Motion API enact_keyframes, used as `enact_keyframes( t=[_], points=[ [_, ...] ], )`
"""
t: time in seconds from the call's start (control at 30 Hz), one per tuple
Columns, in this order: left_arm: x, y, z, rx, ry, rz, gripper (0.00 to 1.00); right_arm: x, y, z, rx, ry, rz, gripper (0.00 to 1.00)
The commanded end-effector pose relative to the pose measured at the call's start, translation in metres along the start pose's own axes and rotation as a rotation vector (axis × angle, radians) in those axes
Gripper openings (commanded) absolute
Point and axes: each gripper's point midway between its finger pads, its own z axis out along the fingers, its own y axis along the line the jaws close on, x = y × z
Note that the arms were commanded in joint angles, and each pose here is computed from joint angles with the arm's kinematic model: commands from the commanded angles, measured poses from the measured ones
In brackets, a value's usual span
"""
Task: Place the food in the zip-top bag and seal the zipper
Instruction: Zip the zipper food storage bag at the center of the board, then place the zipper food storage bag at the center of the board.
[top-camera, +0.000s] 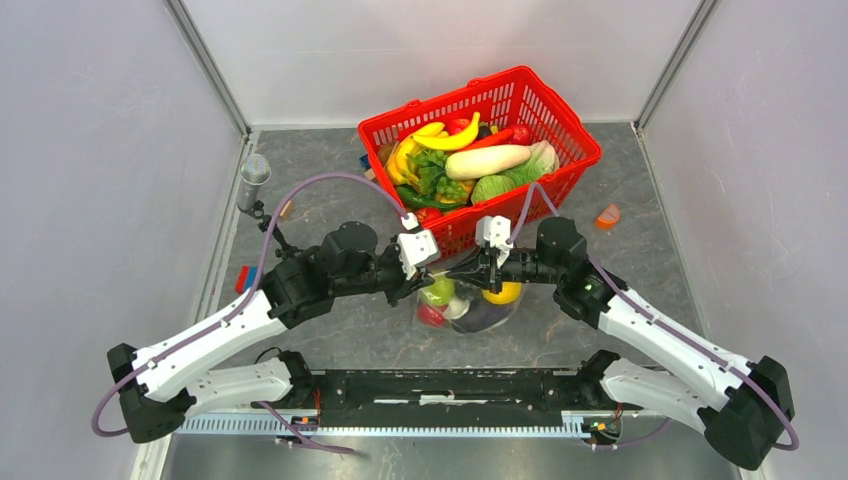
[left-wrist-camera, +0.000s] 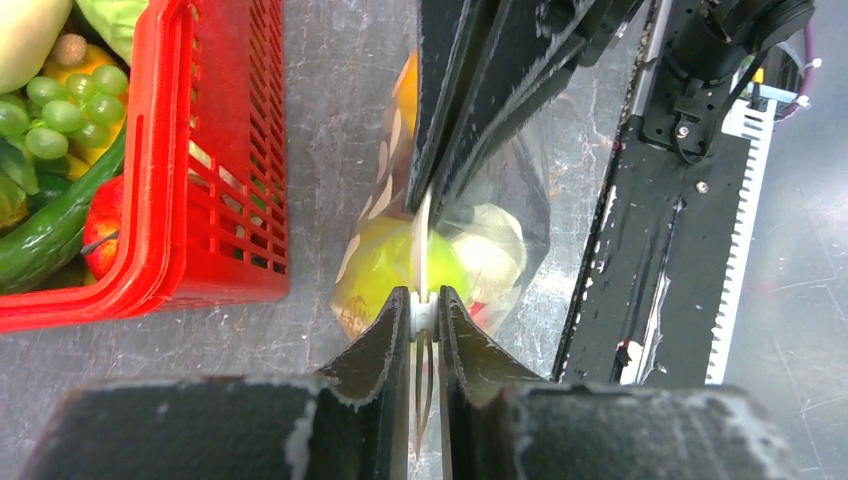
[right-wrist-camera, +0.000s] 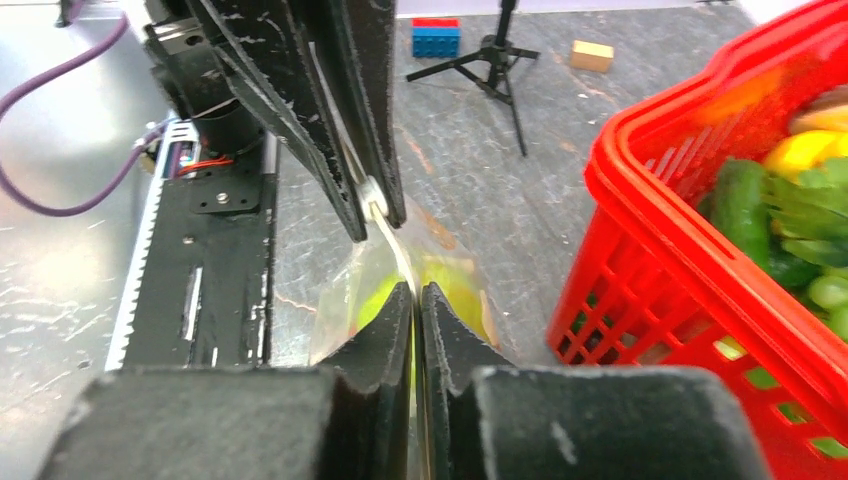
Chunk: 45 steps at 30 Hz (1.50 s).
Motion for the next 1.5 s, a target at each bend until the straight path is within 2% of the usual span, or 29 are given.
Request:
enact_keyframes(
  t=[0.0, 0.13, 0.3, 0.4, 0.43, 0.47, 0.53, 0.6, 0.63, 0.67, 0.93, 1.07, 1.17, 1.23, 1.33, 1.47],
  points=[
    [-0.008, 0.007, -0.012, -0.056, -0.046, -0.014, 0.02, -0.013, -0.026, -0.012, 0.187, -0.02, -0.031, 0.06],
    [0.008, 0.014, -0.019, -0.111, -0.006, -0.016, 0.02, -0.013, -0.032, -0.017, 0.238, -0.041, -0.039, 0.0],
    [0.022, 0.027, -0.03, -0.21, 0.026, -0.045, 0.03, -0.009, -0.031, -0.019, 0.252, -0.039, -0.026, 0.0],
    [0.025, 0.035, -0.037, -0.268, 0.019, -0.063, 0.12, -0.008, -0.03, -0.019, 0.25, -0.037, -0.017, 0.0],
    [0.024, 0.036, -0.037, -0.274, 0.009, -0.069, 0.17, -0.008, -0.03, -0.019, 0.249, -0.039, -0.013, 0.0],
    [0.022, 0.035, -0.038, -0.276, -0.007, -0.075, 0.3, -0.008, -0.03, -0.018, 0.248, -0.041, -0.011, 0.0],
    [0.019, 0.037, -0.04, -0.287, -0.036, -0.088, 0.49, -0.01, -0.03, -0.019, 0.251, -0.044, -0.009, 0.0],
    [0.014, 0.04, -0.044, -0.317, -0.066, -0.102, 0.79, -0.01, -0.034, -0.021, 0.275, -0.042, -0.006, 0.0],
    [0.012, 0.043, -0.047, -0.337, -0.079, -0.109, 0.91, -0.011, -0.036, -0.023, 0.294, -0.041, -0.007, 0.0],
    [0.009, 0.045, -0.051, -0.349, -0.098, -0.116, 0.98, -0.011, -0.038, -0.025, 0.309, -0.038, -0.008, 0.0],
    [-0.01, 0.065, -0.09, -0.519, -0.265, -0.189, 1.0, -0.035, -0.055, -0.075, 0.538, 0.007, -0.095, 0.0],
    [-0.005, 0.073, -0.1, -0.585, -0.303, -0.225, 1.0, -0.055, -0.066, -0.11, 0.692, 0.038, -0.123, 0.0],
    [-0.002, 0.075, -0.1, -0.599, -0.311, -0.241, 1.0, -0.068, -0.063, -0.12, 0.707, 0.032, -0.14, 0.0],
    [-0.003, 0.075, -0.099, -0.597, -0.315, -0.244, 1.0, -0.068, -0.057, -0.117, 0.673, 0.02, -0.142, 0.0],
    [-0.005, 0.075, -0.098, -0.596, -0.318, -0.245, 1.0, -0.05, -0.032, -0.088, 0.467, 0.044, -0.111, 0.0],
    [-0.005, 0.077, -0.099, -0.606, -0.317, -0.249, 1.0, -0.011, 0.0, -0.046, 0.208, 0.043, 0.039, 0.0]
  ],
)
